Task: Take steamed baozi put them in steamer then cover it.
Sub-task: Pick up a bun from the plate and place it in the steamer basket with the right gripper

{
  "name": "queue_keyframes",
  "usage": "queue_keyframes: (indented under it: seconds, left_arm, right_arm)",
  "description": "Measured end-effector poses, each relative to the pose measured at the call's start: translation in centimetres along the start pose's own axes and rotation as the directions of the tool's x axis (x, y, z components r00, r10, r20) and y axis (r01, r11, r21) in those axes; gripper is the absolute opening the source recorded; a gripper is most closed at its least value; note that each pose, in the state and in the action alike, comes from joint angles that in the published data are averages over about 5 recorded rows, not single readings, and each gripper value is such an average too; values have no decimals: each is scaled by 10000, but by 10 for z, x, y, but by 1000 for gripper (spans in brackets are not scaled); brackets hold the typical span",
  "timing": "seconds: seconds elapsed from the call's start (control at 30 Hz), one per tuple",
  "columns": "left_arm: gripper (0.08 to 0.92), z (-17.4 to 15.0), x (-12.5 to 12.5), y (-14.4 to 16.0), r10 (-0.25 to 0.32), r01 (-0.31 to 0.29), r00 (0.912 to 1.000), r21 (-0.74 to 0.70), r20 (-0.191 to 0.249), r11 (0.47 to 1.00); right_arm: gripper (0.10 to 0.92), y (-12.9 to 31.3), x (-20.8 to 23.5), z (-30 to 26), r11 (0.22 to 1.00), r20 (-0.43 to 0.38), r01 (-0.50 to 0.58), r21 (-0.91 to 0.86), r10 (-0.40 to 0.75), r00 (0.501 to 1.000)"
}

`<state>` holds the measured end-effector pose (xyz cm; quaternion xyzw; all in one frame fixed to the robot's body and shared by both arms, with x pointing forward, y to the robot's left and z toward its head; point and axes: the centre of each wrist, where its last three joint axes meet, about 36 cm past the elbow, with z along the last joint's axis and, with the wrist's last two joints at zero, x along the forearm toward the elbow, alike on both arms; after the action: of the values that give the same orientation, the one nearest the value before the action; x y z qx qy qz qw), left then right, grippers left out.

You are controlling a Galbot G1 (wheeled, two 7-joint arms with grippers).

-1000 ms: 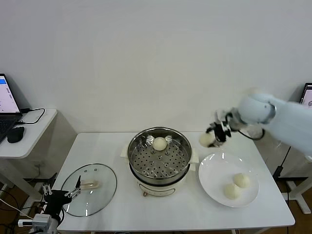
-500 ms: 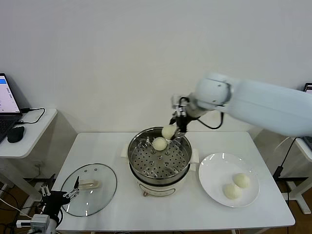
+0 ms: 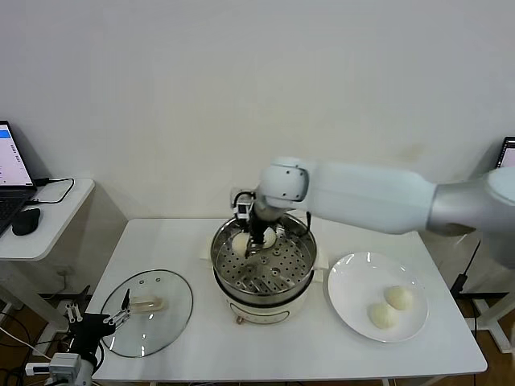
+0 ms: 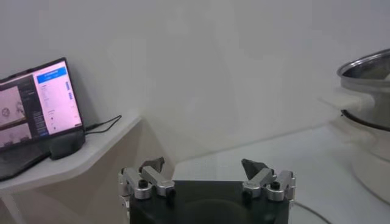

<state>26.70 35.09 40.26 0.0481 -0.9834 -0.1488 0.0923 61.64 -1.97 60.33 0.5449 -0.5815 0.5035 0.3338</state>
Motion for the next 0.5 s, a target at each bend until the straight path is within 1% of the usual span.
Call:
queue_keyframes:
  seconds: [0.1,0.2,0.27,0.33,0.43,0.5]
  left_arm:
    - [823,0,0,0,-8,8,10000,6,-2,10000]
    - [823,1,-1,0,-19,19,10000,12,-15,10000]
    - [823,1,-1,0,-21,21,10000,21,-16,10000]
    - [823,1,-1,0,-22,22,10000,28,-10,10000]
    - [823,1,-1,0,-23,23,10000,31,-5,10000]
    - [823,1,-1,0,-22,23,10000,26,-12,10000]
  right_arm:
    - [609,1,-12,-3,10000,-59,29,-13,-29,10000]
    - [630,2,-20,-5,10000,-92,31,-33,-31,10000]
    - [670,2,-23,-5,10000,-104,21,-57,-21,9999]
    - [728,1,-23,-6,10000,-111,21,-77,-22,9999]
    - [795,-1,-17,-5,10000,-118,19,-67,-20,9999]
    - [813,-3,-8,-3,10000,-129,6,-16,-6,9999]
